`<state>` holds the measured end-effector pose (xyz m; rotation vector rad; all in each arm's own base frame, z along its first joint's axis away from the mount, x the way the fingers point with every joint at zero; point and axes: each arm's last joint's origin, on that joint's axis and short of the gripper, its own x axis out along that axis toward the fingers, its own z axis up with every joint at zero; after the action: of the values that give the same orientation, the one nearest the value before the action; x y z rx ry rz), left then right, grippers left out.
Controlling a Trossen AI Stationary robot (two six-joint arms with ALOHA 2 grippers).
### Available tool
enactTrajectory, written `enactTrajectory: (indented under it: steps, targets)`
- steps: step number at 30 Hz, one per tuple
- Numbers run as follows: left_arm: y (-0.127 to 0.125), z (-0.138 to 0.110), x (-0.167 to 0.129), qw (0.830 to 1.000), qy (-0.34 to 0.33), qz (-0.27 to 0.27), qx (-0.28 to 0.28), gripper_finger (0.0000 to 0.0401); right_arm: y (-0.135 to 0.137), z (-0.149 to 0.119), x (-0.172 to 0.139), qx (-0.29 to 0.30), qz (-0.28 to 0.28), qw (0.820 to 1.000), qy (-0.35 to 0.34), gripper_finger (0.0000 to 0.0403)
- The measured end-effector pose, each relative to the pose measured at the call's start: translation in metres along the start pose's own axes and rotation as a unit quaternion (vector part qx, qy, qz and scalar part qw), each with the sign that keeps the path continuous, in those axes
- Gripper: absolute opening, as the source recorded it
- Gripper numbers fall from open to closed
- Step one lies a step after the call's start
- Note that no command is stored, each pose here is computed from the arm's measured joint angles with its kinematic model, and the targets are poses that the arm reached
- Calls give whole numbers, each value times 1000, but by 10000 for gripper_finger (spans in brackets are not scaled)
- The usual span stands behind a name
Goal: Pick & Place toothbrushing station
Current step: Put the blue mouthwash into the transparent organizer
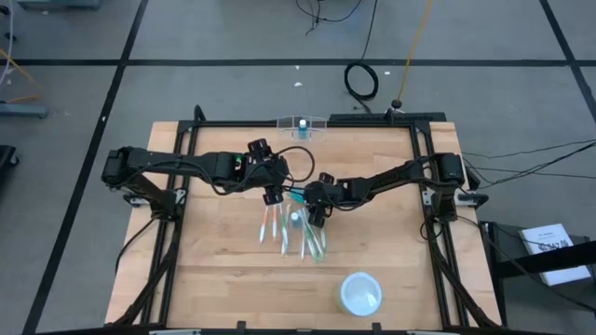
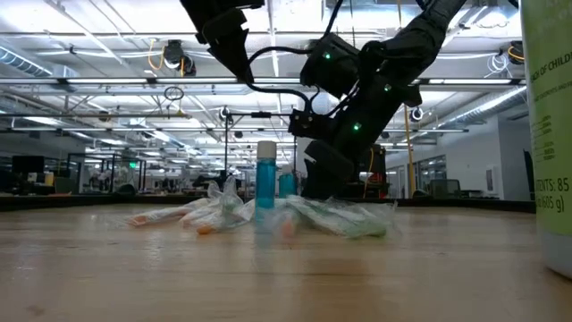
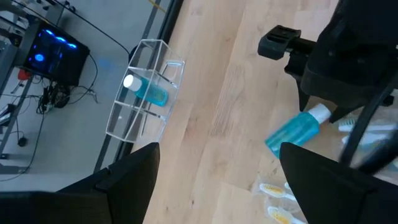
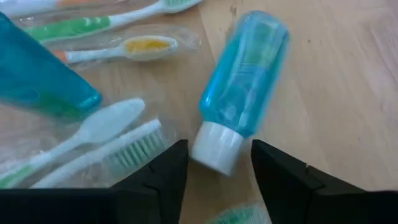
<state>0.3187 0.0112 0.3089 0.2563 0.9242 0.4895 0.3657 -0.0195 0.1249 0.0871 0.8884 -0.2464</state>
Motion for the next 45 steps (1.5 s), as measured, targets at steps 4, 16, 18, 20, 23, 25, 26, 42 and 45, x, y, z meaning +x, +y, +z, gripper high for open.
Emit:
enactTrajectory:
  steps: [4, 16, 18, 20, 23, 25, 26, 42, 45]
  targets:
    - [0, 0, 0, 1000, -1, 0, -2, 337, -3, 1, 0, 0, -3, 1000, -4, 127]
    - [-1, 0, 0, 1000, 0, -25, -2, 337, -4, 2, 0, -50, -3, 999, -10, 91]
    - [-1, 0, 0, 1000, 0, -25, -2, 337, -4, 3, 0, -59, -3, 998, -10, 91]
    - [-1, 0, 0, 1000, 0, -25, -2, 337, -4, 5, -6, -68, -3, 998, -10, 91]
    - [-1, 0, 0, 1000, 0, -25, -10, 337, -5, 13, -20, -82, -4, 996, -28, 91]
    - [-1, 0, 0, 1000, 1, -25, -15, 337, -7, 17, -35, -92, -4, 995, -32, 91]
    - [-1, 0, 0, 1000, 3, -26, -16, 337, -8, 21, -42, -97, -4, 994, -41, 91]
    - [-13, -14, 17, 987, -5, -44, 153, 337, -23, 34, -135, -120, -6, 990, -79, 91]
    - [-21, -15, 23, 987, -42, -40, 148, 337, -25, 37, -139, -107, 23, 989, -96, 92]
